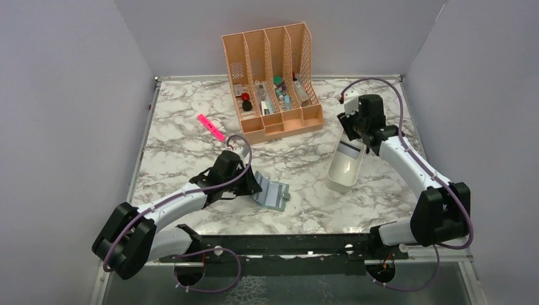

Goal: Put the credit cards into the card holder
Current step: Place the credit card in the storage box.

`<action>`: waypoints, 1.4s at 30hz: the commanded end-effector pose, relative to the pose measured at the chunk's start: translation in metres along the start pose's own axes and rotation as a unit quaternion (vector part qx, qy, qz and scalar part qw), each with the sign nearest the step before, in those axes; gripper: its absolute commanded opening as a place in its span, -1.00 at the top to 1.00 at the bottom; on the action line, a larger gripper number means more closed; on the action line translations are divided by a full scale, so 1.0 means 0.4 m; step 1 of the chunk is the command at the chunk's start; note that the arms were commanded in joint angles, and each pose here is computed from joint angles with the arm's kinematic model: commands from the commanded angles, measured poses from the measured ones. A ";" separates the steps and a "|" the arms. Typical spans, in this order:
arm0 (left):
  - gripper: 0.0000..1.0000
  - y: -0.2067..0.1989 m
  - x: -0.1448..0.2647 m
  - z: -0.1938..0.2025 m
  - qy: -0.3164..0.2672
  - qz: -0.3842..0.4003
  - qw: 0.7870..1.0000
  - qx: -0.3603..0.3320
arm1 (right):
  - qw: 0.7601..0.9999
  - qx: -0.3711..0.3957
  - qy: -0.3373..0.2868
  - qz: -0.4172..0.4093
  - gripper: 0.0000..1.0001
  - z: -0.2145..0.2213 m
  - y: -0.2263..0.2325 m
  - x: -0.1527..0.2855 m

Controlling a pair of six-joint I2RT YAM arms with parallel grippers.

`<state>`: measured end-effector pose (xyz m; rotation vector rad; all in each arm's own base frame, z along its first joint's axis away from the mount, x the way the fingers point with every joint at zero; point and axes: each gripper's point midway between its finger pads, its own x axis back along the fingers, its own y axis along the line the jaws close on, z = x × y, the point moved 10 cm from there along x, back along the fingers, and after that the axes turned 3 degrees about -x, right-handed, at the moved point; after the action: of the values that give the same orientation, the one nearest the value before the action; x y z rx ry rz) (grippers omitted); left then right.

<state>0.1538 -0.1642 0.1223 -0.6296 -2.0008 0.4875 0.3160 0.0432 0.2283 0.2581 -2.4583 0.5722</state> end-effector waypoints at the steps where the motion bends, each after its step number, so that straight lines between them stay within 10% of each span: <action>1: 0.49 -0.019 0.021 -0.021 -0.014 0.009 1.000 -0.005 | 0.998 0.047 0.051 0.001 -0.03 0.045 -0.013 0.002; 30: 0.48 -0.033 0.038 0.015 -0.049 0.100 0.992 0.061 | 0.978 0.204 0.042 -0.004 0.03 0.104 -0.026 -0.205; 42: 0.03 -0.009 0.072 0.011 -0.068 0.016 0.997 0.038 | 0.973 0.218 0.064 0.031 0.21 0.131 -0.046 -0.226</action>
<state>0.1325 -0.1562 0.1301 -0.6526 -2.0029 0.6949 0.3612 0.0129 0.1389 0.3783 -2.1828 1.0643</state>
